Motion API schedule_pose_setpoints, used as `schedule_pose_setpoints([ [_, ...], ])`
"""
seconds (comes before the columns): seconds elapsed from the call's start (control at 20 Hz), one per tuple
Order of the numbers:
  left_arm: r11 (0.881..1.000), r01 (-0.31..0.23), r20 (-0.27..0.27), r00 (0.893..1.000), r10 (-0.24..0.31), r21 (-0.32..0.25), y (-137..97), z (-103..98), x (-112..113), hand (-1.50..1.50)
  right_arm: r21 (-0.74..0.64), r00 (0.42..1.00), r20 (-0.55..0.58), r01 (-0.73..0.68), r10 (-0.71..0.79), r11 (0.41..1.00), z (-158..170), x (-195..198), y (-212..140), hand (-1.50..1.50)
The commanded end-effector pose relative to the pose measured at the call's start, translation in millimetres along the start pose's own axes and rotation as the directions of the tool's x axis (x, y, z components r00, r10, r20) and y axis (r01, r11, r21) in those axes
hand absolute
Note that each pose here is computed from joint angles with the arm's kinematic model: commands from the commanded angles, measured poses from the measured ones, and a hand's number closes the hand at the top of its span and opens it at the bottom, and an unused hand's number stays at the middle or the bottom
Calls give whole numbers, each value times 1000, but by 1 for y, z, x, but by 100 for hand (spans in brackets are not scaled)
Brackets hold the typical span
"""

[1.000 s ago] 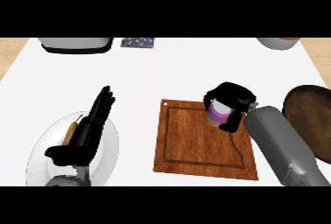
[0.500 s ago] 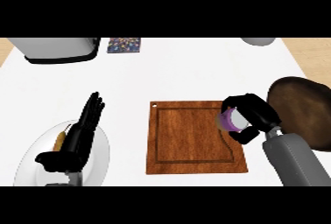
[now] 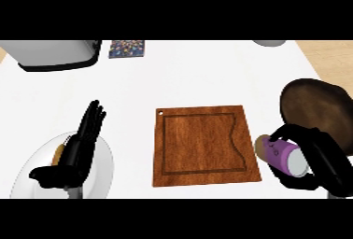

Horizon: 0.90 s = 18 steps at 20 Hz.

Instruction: Pick the can from the cutting board and place it in the pan

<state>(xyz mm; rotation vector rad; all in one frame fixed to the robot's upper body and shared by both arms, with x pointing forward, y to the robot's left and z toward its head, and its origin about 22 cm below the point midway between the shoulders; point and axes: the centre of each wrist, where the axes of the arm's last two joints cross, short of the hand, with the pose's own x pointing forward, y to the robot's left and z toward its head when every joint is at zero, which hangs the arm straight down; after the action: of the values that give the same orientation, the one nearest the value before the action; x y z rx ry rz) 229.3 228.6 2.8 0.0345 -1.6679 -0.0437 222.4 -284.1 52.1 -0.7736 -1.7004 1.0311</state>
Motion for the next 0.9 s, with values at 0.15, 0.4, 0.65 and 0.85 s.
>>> schedule_pose_setpoints([
  [0.15,998,-3,22,1000,5,-58,-7,-5,2,0,-184,972,-178,119,-152,976,74,21,-56,150],
  [0.4,995,-10,28,1000,13,-101,-25,-6,5,0,-279,937,-258,162,-236,947,84,-4,-64,150],
  [0.65,992,-18,22,1000,21,-121,-34,-29,7,0,-365,941,-281,76,-188,928,59,-65,-49,150],
  [0.85,992,-27,42,999,32,-120,-21,-23,5,0,-430,944,-325,-88,-64,899,44,-108,-72,150],
])
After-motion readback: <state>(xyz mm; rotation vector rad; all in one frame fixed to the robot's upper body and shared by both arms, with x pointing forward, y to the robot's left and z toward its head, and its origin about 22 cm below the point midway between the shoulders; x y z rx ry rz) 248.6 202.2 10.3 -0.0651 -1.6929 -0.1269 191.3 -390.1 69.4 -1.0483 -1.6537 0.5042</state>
